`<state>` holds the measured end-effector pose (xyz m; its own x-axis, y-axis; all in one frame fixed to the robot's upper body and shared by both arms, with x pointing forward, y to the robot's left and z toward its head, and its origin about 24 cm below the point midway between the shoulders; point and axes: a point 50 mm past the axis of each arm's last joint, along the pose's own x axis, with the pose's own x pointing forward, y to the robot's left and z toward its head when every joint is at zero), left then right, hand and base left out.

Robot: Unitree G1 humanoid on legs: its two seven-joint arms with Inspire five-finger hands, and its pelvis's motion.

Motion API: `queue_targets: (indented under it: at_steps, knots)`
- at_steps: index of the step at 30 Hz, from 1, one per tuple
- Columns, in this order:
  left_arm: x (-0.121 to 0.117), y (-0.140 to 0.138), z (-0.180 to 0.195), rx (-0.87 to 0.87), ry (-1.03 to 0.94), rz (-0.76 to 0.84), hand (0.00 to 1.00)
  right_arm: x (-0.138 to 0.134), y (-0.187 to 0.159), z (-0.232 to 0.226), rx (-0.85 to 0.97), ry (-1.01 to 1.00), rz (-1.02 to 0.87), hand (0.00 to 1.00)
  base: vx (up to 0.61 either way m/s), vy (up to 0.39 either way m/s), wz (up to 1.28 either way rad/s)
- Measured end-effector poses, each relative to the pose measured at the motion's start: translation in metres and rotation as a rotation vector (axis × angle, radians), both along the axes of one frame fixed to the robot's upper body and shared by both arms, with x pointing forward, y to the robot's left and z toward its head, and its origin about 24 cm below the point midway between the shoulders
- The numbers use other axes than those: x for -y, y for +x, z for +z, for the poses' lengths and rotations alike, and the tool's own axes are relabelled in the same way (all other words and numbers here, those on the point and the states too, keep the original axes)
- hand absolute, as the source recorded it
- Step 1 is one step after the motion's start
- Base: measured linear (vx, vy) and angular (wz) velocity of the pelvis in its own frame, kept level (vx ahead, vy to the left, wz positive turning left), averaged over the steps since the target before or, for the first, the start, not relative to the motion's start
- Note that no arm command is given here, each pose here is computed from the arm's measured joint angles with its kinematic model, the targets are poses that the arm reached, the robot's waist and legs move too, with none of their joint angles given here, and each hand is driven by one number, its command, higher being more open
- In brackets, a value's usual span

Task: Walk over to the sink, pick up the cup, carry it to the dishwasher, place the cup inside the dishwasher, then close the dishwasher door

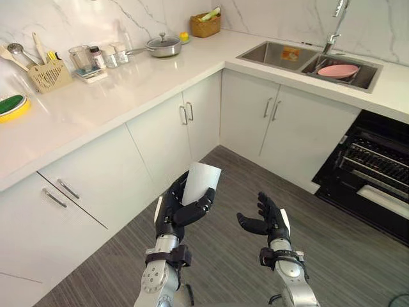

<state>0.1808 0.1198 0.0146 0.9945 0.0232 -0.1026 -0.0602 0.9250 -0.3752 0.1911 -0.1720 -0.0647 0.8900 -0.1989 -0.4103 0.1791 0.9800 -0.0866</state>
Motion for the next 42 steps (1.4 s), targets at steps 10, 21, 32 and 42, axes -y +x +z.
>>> queue_targets:
  at_steps: [10, 21, 32, 42]
  knots:
    - [-0.013, 0.004, -0.003, -0.004, 0.092, -0.031, 0.30, -0.013, 0.013, -0.001, -0.004, 0.026, 0.038, 0.90, 0.40, 0.231, -0.33]
    - [-0.006, 0.004, -0.018, -0.065, 0.087, -0.045, 0.30, -0.004, 0.005, -0.010, -0.054, -0.019, 0.051, 0.90, 0.44, -0.052, -0.12]
    - [0.004, 0.000, -0.013, -0.048, 0.036, -0.046, 0.30, -0.003, 0.007, 0.015, 0.075, 0.007, 0.012, 0.90, 0.40, -0.022, -0.50]
    - [-0.002, -0.002, -0.015, -0.061, 0.076, -0.042, 0.30, -0.024, 0.006, 0.004, 0.024, 0.047, 0.061, 0.90, 0.25, 0.248, -0.90]
